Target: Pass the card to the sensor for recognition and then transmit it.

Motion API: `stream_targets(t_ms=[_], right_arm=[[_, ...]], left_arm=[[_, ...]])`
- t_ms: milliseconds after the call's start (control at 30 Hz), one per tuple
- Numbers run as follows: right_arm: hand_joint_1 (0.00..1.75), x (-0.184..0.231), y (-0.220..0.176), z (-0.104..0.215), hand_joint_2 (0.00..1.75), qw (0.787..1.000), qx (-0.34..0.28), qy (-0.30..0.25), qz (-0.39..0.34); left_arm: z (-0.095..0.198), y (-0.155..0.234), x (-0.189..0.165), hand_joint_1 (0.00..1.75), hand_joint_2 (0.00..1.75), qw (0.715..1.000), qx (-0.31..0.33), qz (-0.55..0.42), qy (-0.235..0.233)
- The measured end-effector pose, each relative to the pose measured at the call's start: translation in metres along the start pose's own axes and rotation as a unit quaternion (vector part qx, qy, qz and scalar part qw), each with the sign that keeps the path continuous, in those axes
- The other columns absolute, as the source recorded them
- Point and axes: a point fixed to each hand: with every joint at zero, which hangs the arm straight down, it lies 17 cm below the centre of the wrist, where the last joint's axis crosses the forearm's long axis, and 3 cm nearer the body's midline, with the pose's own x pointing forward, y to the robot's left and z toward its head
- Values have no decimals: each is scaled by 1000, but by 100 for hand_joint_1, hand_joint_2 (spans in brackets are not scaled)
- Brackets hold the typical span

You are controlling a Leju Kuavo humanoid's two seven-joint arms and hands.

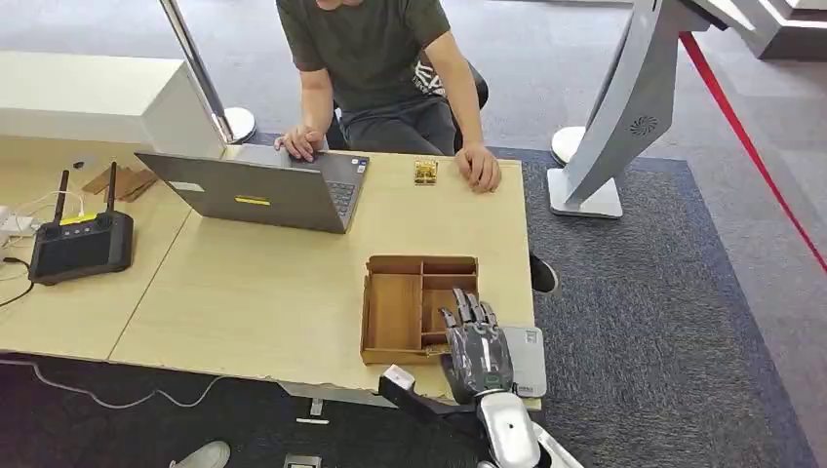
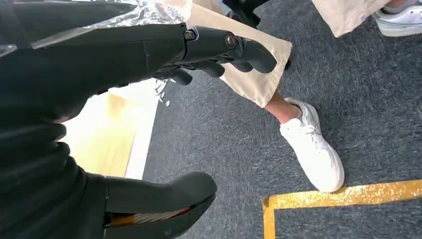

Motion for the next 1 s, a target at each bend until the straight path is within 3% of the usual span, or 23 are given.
stream_targets(t_ms=[167,1000], right_arm=[[175,0,0,0,175,1000,1,0,0],[175,2,6,0,175,1000,13,0,-18]], left_arm=[[0,0,0,0,175,1000,0,0,0],[0,1,1,0,175,1000,4,-8,-3]])
